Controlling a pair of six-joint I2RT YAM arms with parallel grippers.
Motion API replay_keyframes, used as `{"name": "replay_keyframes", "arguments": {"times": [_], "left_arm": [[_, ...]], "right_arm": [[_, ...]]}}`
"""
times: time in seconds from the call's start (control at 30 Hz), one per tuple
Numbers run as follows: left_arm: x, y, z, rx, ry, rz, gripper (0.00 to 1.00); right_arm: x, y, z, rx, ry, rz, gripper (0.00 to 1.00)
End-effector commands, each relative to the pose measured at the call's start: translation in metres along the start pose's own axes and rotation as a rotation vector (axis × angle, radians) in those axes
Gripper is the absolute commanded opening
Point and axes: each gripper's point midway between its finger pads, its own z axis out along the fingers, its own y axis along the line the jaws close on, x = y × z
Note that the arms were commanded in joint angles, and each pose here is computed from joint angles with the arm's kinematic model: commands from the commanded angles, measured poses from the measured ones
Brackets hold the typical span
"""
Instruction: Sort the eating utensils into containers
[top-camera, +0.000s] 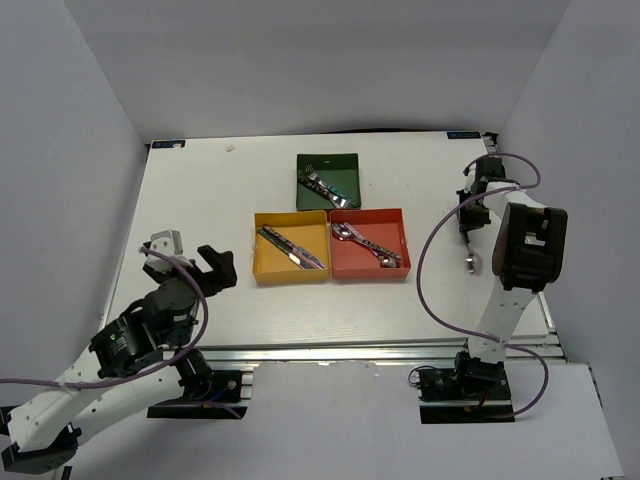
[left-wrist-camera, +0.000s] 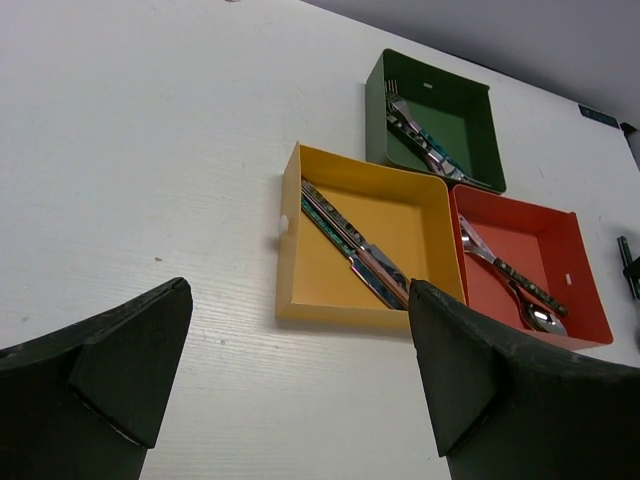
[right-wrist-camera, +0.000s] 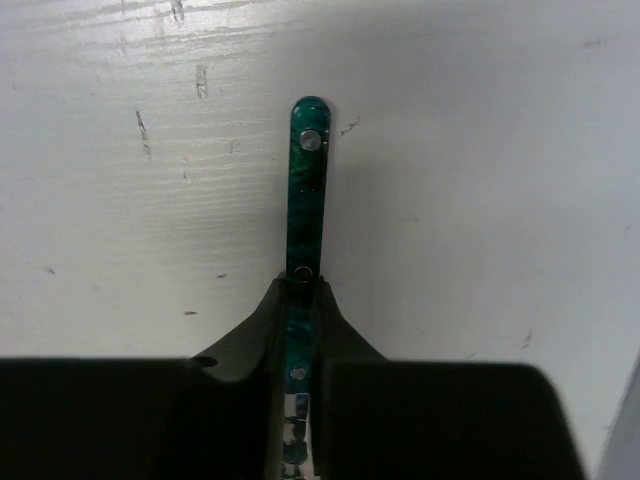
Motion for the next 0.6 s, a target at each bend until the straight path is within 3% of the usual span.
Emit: {"name": "replay_keyframes", "arguments": {"times": [0.0, 0.13, 0.23, 0.3, 0.4, 0.47, 0.57], "left_arm": [[0.002, -0.011, 0.002, 0.035, 0.018, 0.025, 0.98], [0.003, -0.012, 0.002, 0.038, 0.021, 0.026, 0.98], [0.002, -0.012, 0.002, 0.044, 0.019, 0.020, 0.98], [-0.001, -0.010, 0.000, 0.048, 0.008, 0.006, 0.98], [-0.008, -0.005, -0.004, 0.047, -0.021, -0.031, 0.98], [-0.011, -0.001, -0.006, 0.050, -0.035, -0.050, 0.98], [-0.012, 0.001, -0.006, 0.039, -0.043, -0.054, 0.98]], "right_arm": [[0.063, 0.001, 0.016, 0.031, 0.199, -0.020, 0.02], [0.029, 0.012, 0.002, 0.042, 0.090, 0.005, 0.00], [-0.031, 0.032, -0.041, -0.046, -0.135, 0.049, 0.00], [-0.078, 0.068, -0.096, -0.226, -0.361, 0.006, 0.00], [-0.101, 0.131, -0.161, -0.419, -0.555, -0.212, 0.00], [-0.104, 0.164, -0.189, -0.414, -0.631, -0.382, 0.00], [-0.091, 0.209, -0.216, -0.508, -0.657, -0.522, 0.00]]}}
